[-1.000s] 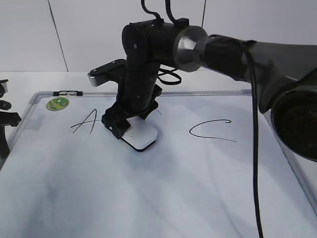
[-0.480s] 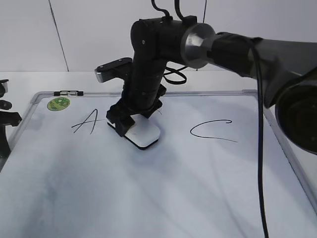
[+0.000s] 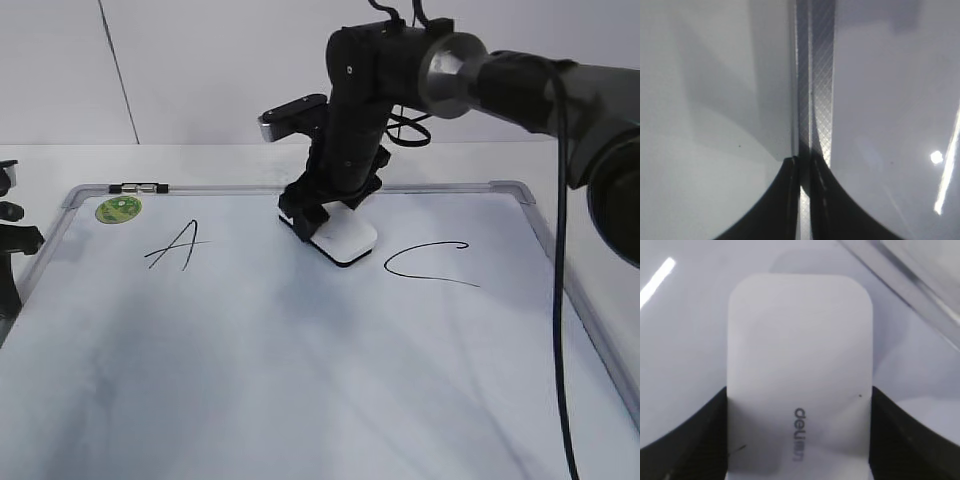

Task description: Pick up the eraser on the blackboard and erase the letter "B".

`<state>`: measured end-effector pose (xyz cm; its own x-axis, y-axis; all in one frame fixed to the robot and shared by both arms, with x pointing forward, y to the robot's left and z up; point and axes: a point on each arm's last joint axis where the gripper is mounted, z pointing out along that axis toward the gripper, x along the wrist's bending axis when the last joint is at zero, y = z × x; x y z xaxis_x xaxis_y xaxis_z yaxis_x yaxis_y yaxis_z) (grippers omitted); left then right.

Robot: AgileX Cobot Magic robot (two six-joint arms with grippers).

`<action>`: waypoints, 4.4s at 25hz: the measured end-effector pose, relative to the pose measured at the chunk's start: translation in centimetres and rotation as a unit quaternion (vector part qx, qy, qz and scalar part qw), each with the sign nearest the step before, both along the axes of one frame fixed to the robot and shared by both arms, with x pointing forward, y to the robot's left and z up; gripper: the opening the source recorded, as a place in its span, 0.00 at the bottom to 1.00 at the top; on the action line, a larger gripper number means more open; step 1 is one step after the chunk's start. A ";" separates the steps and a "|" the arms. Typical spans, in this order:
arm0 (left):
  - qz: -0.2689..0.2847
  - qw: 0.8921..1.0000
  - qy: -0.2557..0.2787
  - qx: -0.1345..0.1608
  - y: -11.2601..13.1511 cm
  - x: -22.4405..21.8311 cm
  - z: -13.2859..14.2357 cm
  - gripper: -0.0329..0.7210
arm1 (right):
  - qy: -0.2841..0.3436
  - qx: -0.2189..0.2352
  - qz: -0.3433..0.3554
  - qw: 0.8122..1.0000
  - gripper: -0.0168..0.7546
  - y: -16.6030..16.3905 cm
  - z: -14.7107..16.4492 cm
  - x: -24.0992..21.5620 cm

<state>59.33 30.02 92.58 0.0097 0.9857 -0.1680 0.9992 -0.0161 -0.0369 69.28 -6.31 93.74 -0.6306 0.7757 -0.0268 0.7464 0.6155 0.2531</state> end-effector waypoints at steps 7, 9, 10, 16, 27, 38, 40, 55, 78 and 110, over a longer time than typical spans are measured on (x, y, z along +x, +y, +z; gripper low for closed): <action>0.001 1.000 0.000 -0.002 0.0 0.0 0.0 0.06 | -0.030 0.010 -0.036 0.999 0.70 -3.3 0.0 2.2; 0.003 1.000 -0.001 -0.004 -0.1 0.0 0.0 0.06 | -0.031 0.007 -0.038 0.999 0.70 -3.5 -0.1 2.3; 0.003 1.000 -0.001 -0.004 -0.1 0.0 0.0 0.06 | -0.031 0.007 -0.038 0.999 0.70 -3.6 -0.2 2.4; 0.005 1.000 -0.001 -0.006 -0.1 0.0 0.0 0.06 | -0.036 0.007 -0.036 0.999 0.70 -3.7 -0.1 2.6; 0.005 1.000 -0.002 -0.006 -0.1 0.1 0.0 0.06 | -0.038 -0.013 0.023 0.999 0.70 -2.2 0.3 2.2; 0.005 1.000 -0.002 -0.006 -0.1 0.1 0.0 0.06 | -0.016 -0.006 0.118 0.993 0.70 1.7 0.3 -0.2; 0.005 1.000 -0.002 -0.006 -0.1 0.1 0.0 0.06 | -0.016 -0.003 0.140 0.990 0.70 2.2 0.3 -0.5; 0.005 1.000 -0.001 -0.006 -0.1 0.0 0.0 0.06 | -0.040 -0.063 0.225 0.971 0.70 2.5 0.3 -0.7; 0.005 1.000 -0.001 -0.006 -0.1 0.1 -0.1 0.06 | -0.023 -0.040 0.155 0.987 0.70 -4.9 -0.4 3.1; 0.005 1.000 0.000 -0.007 -0.1 0.0 -0.1 0.06 | -0.020 -0.012 0.103 0.994 0.70 -6.5 1.8 4.0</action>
<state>59.37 29.88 92.52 -0.0011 0.9832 -0.1825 0.9993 -0.0058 -0.0376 73.27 -12.84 95.51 -0.7741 0.6290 -0.0723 0.5936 0.7607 0.2626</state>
